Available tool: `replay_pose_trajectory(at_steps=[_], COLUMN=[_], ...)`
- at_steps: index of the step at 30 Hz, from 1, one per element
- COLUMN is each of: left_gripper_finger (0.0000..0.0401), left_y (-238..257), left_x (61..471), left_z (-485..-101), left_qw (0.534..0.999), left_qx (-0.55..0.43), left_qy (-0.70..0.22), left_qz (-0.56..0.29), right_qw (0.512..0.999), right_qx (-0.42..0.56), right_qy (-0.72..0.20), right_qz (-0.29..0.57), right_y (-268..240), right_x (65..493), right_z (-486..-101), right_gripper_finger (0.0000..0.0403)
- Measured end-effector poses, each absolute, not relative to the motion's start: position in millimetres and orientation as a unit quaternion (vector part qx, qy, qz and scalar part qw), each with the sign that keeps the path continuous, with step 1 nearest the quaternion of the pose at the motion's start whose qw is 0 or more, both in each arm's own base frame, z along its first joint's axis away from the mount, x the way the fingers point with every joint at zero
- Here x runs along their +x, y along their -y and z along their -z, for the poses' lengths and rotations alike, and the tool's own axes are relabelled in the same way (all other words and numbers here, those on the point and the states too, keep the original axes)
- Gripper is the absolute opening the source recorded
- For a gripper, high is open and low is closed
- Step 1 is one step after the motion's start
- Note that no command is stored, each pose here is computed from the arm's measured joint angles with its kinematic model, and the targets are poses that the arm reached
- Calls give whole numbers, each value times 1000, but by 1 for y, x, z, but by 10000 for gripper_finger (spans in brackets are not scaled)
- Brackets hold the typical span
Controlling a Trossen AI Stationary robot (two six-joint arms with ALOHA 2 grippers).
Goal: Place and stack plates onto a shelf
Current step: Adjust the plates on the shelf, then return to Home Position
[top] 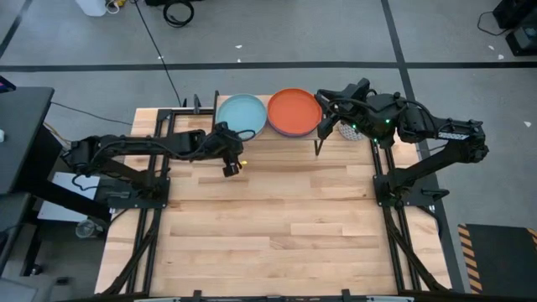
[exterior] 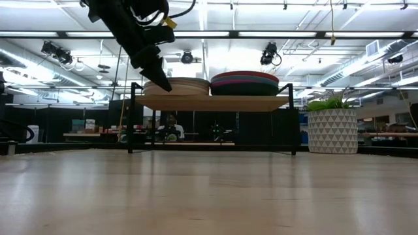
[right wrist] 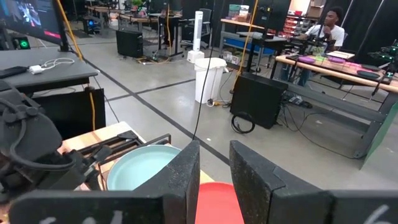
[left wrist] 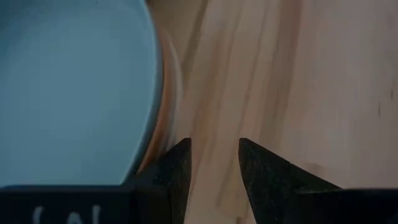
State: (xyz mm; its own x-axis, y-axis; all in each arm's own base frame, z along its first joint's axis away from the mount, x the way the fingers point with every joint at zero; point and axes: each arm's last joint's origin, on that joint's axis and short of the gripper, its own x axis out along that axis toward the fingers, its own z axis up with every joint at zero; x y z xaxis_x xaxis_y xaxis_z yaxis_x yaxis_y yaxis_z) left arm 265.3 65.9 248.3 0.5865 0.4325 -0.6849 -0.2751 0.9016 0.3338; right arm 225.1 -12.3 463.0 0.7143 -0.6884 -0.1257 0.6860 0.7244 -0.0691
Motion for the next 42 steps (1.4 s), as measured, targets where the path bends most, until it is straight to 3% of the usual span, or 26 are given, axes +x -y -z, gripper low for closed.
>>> replay_pose_trajectory(at_steps=[13,20,30,36,42], left_gripper_finger=[141,134,57,29,8], left_y=[-82,-69,-42,-33,-28], left_x=[262,252,210,192,169], left_z=[-249,-271,-263,-271,-255], left_qw=[887,932,965,970,968], left_qx=[74,-5,-98,-138,-195], left_qy=[-400,-324,-199,-157,-115], left_qz=[-218,-163,-138,-124,-113], right_qw=[926,935,932,934,931], right_qx=[-8,55,98,129,165], right_qy=[-70,-84,-86,-65,-65], right_qz=[371,341,339,326,319], right_y=[12,16,16,15,15], right_x=[225,196,171,157,144], right_z=[-463,-459,-388,-349,-305], right_gripper_finger=[94,89,52,39,30])
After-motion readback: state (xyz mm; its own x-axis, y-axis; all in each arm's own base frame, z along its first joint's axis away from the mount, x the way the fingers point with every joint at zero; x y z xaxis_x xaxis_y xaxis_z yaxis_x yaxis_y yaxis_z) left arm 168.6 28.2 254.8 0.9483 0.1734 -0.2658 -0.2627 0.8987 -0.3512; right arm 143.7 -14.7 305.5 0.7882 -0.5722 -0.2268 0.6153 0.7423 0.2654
